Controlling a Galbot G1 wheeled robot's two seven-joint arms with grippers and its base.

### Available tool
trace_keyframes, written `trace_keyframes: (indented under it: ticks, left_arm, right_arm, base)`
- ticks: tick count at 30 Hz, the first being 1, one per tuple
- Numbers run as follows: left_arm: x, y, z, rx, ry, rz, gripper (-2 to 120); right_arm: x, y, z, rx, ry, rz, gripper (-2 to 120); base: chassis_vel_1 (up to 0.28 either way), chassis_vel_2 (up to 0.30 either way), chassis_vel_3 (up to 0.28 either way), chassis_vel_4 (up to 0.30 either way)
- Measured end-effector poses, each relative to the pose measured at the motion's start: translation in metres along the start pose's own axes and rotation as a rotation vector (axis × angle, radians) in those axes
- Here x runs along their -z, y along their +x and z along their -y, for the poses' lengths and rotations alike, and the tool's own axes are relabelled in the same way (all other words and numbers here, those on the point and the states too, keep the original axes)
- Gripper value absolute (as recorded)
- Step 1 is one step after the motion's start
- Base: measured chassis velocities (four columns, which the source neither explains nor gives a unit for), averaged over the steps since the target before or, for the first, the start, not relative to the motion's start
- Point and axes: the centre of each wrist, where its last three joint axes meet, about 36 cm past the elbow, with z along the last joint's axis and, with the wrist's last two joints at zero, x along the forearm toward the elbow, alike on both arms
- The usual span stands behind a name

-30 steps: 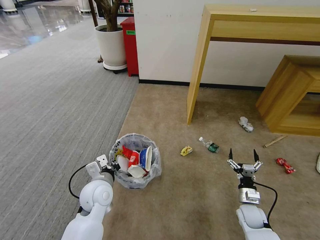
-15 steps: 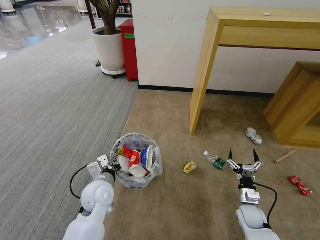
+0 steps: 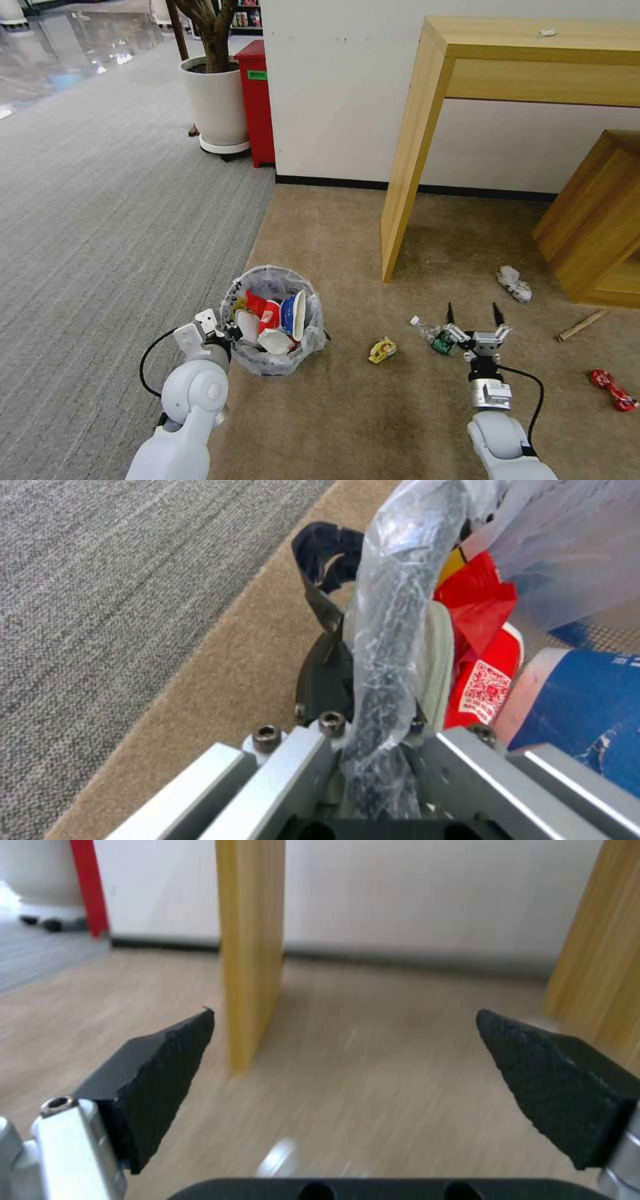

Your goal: Pick up the trash bin and place the garbage on the floor into it.

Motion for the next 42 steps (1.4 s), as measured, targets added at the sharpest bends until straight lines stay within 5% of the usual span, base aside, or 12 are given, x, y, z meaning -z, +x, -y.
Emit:
trace_keyframes:
  ticks: [7, 14, 21, 30, 42]
  left_arm:
    - [-0.001, -0.001, -0.002, 0.010, -0.009, -0.006, 0]
    - [-0.004, -0.005, -0.001, 0.018, -0.006, -0.013, 0]
    - [-0.007, -0.009, 0.001, 0.023, -0.007, -0.021, 0]
    - [-0.008, -0.017, 0.007, 0.022, -0.005, -0.026, 0]
    - [-0.007, -0.015, 0.011, 0.016, -0.005, -0.023, 0]
  right_arm:
    - [0.005, 0.009, -0.047, 0.018, -0.305, -0.268, 100]
    - [0.010, 0.019, -0.077, -0.018, -0.430, -0.422, 100]
    - [0.020, 0.001, -0.085, -0.104, -0.472, -0.510, 100]
    - [0.039, -0.024, -0.067, -0.153, -0.422, -0.588, 100]
    - [0.035, -0.040, -0.110, -0.142, -0.485, -0.644, 100]
  base:
    - [0.000, 0.000, 0.000, 0.000]
    - [0.000, 0.000, 0.000, 0.000]
    - [0.000, 0.000, 0.000, 0.000]
    - [0.000, 0.000, 0.000, 0.000]
    - [0.000, 0.000, 0.000, 0.000]
